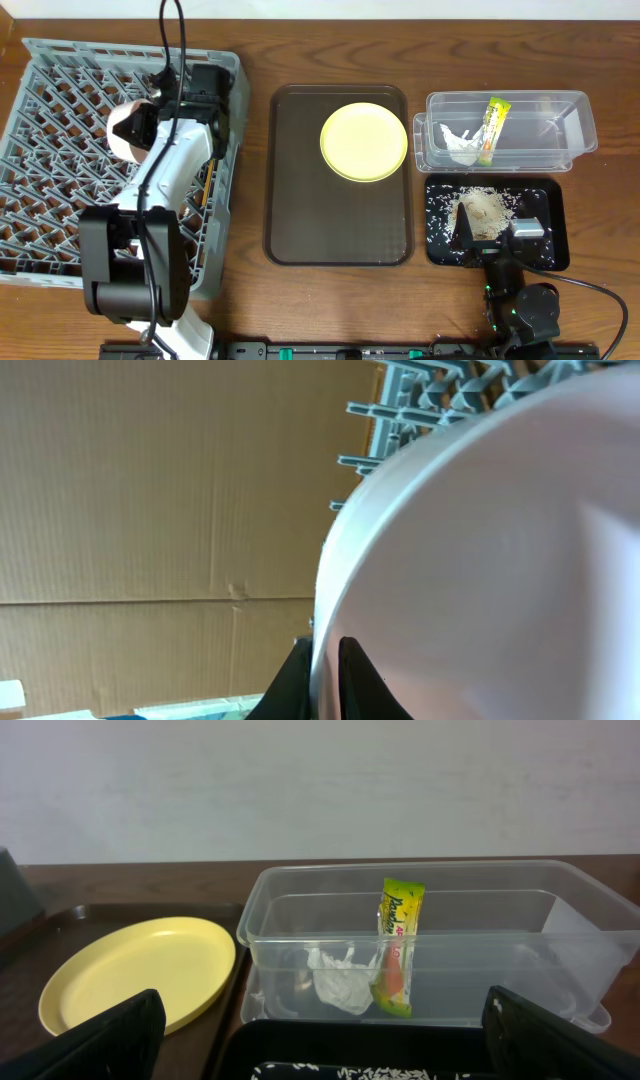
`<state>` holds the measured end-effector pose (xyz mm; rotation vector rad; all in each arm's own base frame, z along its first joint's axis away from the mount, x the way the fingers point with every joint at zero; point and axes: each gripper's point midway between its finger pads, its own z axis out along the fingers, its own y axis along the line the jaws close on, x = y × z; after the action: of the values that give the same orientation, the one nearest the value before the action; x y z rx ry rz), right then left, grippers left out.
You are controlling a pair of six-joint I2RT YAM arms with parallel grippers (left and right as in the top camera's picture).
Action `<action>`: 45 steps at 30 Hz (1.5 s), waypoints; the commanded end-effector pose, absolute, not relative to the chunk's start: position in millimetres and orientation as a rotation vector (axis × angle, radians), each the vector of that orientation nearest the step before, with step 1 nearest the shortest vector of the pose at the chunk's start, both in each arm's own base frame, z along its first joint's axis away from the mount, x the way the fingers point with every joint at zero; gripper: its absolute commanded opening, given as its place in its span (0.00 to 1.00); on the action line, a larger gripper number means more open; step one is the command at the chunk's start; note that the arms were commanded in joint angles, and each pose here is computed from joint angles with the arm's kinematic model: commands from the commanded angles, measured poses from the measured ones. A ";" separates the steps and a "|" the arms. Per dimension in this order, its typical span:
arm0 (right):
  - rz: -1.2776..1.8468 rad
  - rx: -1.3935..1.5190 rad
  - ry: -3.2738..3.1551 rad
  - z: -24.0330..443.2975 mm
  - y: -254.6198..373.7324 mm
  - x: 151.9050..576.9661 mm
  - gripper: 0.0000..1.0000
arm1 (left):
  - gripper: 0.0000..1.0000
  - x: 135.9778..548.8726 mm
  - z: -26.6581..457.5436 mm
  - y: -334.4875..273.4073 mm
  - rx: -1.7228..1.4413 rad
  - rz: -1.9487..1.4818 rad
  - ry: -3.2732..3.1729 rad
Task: Sort waste into correct bins and load items into the dishwasher
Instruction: 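Reach the left gripper to the yellow plate and grasp its edge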
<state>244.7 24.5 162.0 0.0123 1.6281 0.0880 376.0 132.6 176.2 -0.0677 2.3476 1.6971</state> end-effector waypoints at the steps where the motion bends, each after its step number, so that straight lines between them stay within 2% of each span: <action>1: 0.069 0.019 1.626 161.3 20.4 244.9 0.99 | 0.09 375.6 141.2 117.3 -0.018 1.528 2.479; 5: 0.069 0.019 1.626 161.3 20.3 244.9 0.99 | 0.12 372.2 149.2 112.3 -0.022 1.516 2.469; 6: 0.069 0.019 1.626 161.3 20.4 244.9 0.99 | 0.17 372.1 152.3 110.0 -0.035 1.503 2.458; 7: 0.069 0.019 1.626 161.3 20.4 244.9 0.99 | 0.29 372.4 156.7 106.1 -0.050 1.486 2.441; 9: 0.069 0.019 1.626 161.3 20.3 244.9 0.99 | 0.44 371.3 166.2 93.7 -0.041 1.447 2.421; 10: 0.069 0.019 1.626 161.3 20.3 244.9 0.99 | 0.56 371.6 170.0 85.6 -0.022 1.414 2.417; 11: 0.069 0.019 1.626 161.3 20.3 244.9 0.99 | 0.61 371.9 177.5 74.7 -0.003 1.373 2.404; 14: 0.069 0.019 1.626 161.3 20.3 244.9 0.99 | 0.66 372.5 201.1 40.9 0.041 1.211 2.359; 17: 0.069 0.019 1.626 161.3 20.4 244.9 0.99 | 0.67 370.2 218.1 8.2 0.082 0.991 2.347; 25: 0.069 0.019 1.626 161.3 20.3 244.9 0.99 | 0.67 359.3 204.0 -149.5 0.209 -0.268 2.489; 27: 0.069 0.019 1.626 161.3 20.4 244.9 0.99 | 0.67 363.2 201.4 -175.9 0.270 -0.421 2.470; 40: 0.069 0.019 1.626 161.3 20.3 244.9 0.99 | 0.65 419.6 56.7 -210.6 0.304 -0.402 2.620; 45: 0.069 0.019 1.626 161.3 20.4 244.9 0.99 | 0.48 420.0 16.2 -204.3 0.292 -0.350 2.691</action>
<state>244.7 24.5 161.9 0.0123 1.6281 0.0880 420.0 -210.2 37.5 0.3101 2.6462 -0.3762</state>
